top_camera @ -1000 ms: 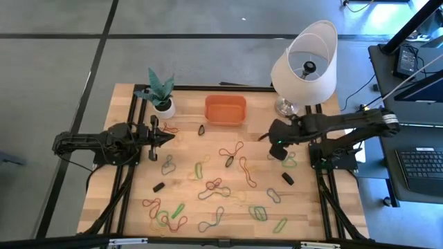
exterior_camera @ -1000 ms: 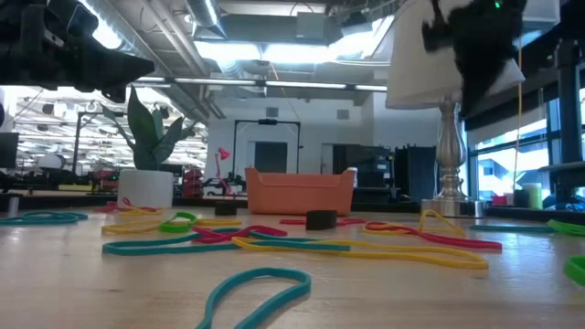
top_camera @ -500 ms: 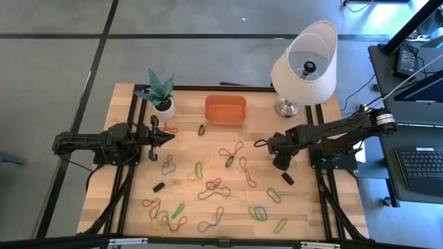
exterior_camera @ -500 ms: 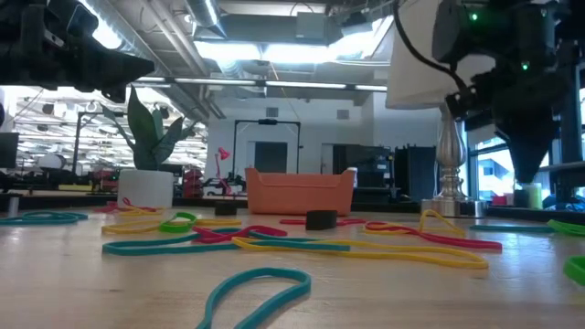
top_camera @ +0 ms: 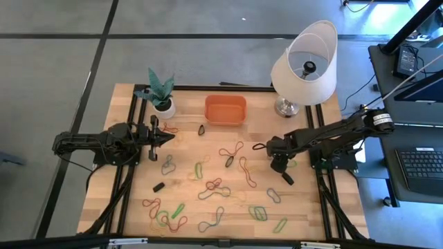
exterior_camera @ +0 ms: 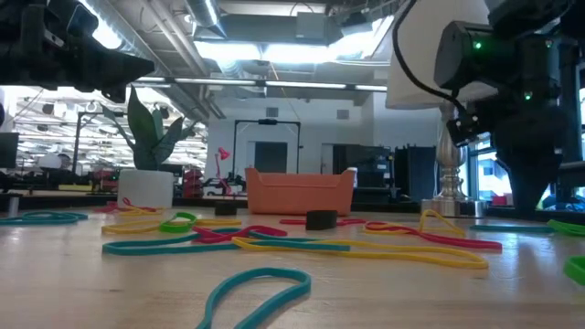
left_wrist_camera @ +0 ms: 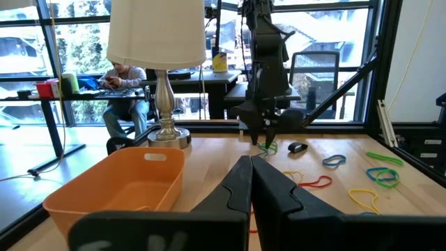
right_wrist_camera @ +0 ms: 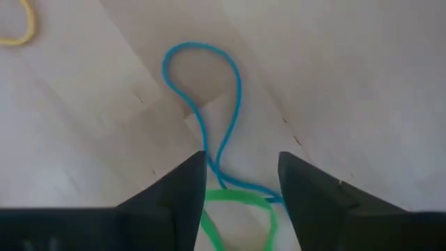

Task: Pick and place rubber bands into bin
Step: Put the blue rubber band into the bin

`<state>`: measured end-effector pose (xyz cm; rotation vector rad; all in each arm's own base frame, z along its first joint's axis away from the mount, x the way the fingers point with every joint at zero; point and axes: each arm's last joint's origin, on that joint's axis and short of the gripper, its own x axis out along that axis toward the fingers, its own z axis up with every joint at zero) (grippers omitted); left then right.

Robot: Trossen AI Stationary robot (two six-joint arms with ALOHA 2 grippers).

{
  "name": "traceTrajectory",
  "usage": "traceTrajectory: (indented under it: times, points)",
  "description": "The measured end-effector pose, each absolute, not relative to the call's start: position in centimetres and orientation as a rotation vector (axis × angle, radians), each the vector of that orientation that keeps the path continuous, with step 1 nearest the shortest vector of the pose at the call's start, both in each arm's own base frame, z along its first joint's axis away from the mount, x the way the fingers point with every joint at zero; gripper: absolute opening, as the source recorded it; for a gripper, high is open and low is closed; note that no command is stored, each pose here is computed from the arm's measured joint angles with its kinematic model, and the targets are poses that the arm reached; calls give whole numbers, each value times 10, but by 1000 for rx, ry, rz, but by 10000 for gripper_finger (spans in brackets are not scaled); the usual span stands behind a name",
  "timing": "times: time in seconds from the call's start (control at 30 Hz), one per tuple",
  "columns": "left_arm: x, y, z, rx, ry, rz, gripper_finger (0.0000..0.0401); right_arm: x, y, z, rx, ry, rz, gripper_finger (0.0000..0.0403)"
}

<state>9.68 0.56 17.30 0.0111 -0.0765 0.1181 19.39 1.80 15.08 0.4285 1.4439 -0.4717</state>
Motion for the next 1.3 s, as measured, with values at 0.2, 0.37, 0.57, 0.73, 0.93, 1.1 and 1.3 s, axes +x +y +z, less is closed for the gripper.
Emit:
traceTrajectory:
  times: [0.2,0.37,0.57,0.73,0.93,1.1,1.3]
  points:
    - [97,6,173,11,-76,118,1,201,28,134,382,1491,-448,165]
    - [97,6,173,11,-77,118,1,205,36,124,335,1530,-445,150]
    - [97,6,173,11,-77,118,1,210,37,126,344,1522,-429,42]
    - [97,6,173,11,-77,118,1,214,36,143,355,1517,-428,14]
    - [97,6,173,11,-78,118,1,214,34,192,356,1457,-470,4]
    - [97,6,173,11,-77,118,1,214,32,239,353,1379,-560,2]
    - [97,6,174,11,-83,118,1,225,30,290,352,1219,-599,1]
